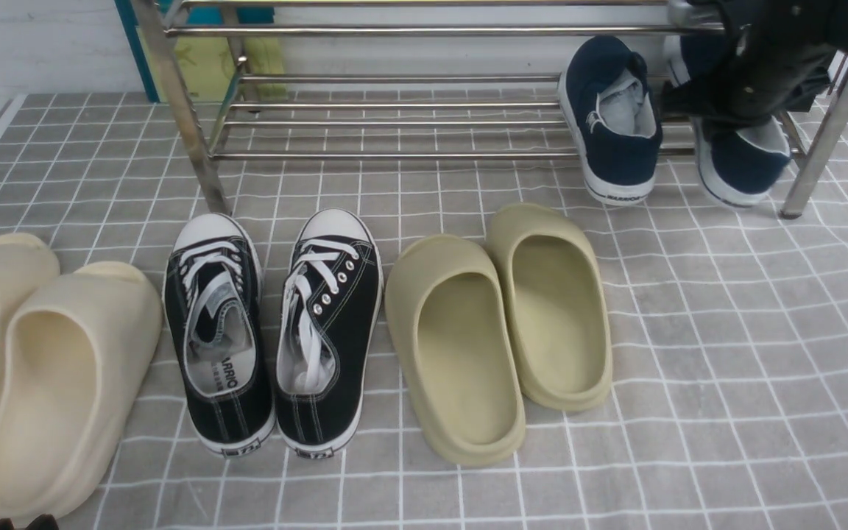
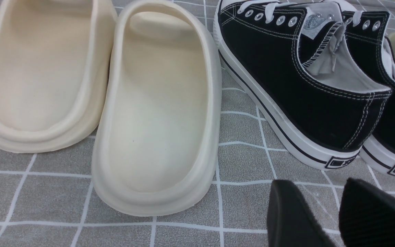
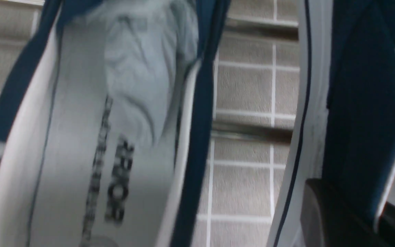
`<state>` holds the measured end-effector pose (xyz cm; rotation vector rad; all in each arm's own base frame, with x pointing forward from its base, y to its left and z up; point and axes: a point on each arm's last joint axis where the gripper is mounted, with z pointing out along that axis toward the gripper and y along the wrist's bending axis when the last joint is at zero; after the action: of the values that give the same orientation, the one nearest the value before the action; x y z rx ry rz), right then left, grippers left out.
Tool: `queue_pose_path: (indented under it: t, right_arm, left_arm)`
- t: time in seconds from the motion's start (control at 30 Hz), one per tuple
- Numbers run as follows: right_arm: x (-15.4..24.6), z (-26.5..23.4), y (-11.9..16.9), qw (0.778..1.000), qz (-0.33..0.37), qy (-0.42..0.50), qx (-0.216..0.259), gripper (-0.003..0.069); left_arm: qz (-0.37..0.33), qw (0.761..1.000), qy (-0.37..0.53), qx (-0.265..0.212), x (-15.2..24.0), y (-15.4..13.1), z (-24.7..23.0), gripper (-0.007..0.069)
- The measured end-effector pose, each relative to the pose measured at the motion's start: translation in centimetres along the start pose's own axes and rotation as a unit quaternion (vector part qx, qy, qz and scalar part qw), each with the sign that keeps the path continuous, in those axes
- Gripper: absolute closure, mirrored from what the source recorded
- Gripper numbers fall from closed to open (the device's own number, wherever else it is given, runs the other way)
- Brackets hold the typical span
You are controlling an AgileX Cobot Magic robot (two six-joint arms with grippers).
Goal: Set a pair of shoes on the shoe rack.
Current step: Use the right arm to put a shoe into the shoe rack
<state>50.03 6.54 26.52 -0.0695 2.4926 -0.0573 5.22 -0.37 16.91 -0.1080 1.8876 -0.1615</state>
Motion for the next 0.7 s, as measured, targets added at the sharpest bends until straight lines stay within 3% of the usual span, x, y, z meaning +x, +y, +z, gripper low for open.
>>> queue_pose_path:
  t: [0.1, 0.17, 0.33, 0.47, 0.57, 0.7]
  right_arm:
    - [-0.3, 1.2, 0.2, 1.0, -0.014, 0.01, 0.0, 0.06]
    - [-0.6, 1.5, 0.2, 1.0, -0.023, 0.01, 0.001, 0.0531]
    - [-1.1, 0.6, 0.0, 1.0, -0.018, 0.004, 0.007, 0.0252]
    - [-1.8, -2.4, -0.3, 1.0, -0.01, -0.008, 0.003, 0.0118]
    - [-2.4, -4.8, -0.4, 1.0, -0.003, -0.024, -0.003, 0.0099]
    - [-2.8, -8.4, -0.7, 0.999, -0.003, -0.05, -0.011, 0.0153]
  left_arm:
    - [0.0, 1.0, 0.0, 0.0, 0.0, 0.0, 0.0, 0.0386]
    - [0.0, 1.0, 0.0, 0.0, 0.0, 0.0, 0.0, 0.0386]
    - [0.0, 1.0, 0.0, 0.0, 0.0, 0.0, 0.0, 0.0386]
    - [0.0, 1.0, 0.0, 0.0, 0.0, 0.0, 0.0, 0.0386]
    - [0.0, 1.0, 0.0, 0.0, 0.0, 0.0, 0.0, 0.0386]
    - [0.0, 1.0, 0.0, 0.0, 0.0, 0.0, 0.0, 0.0386]
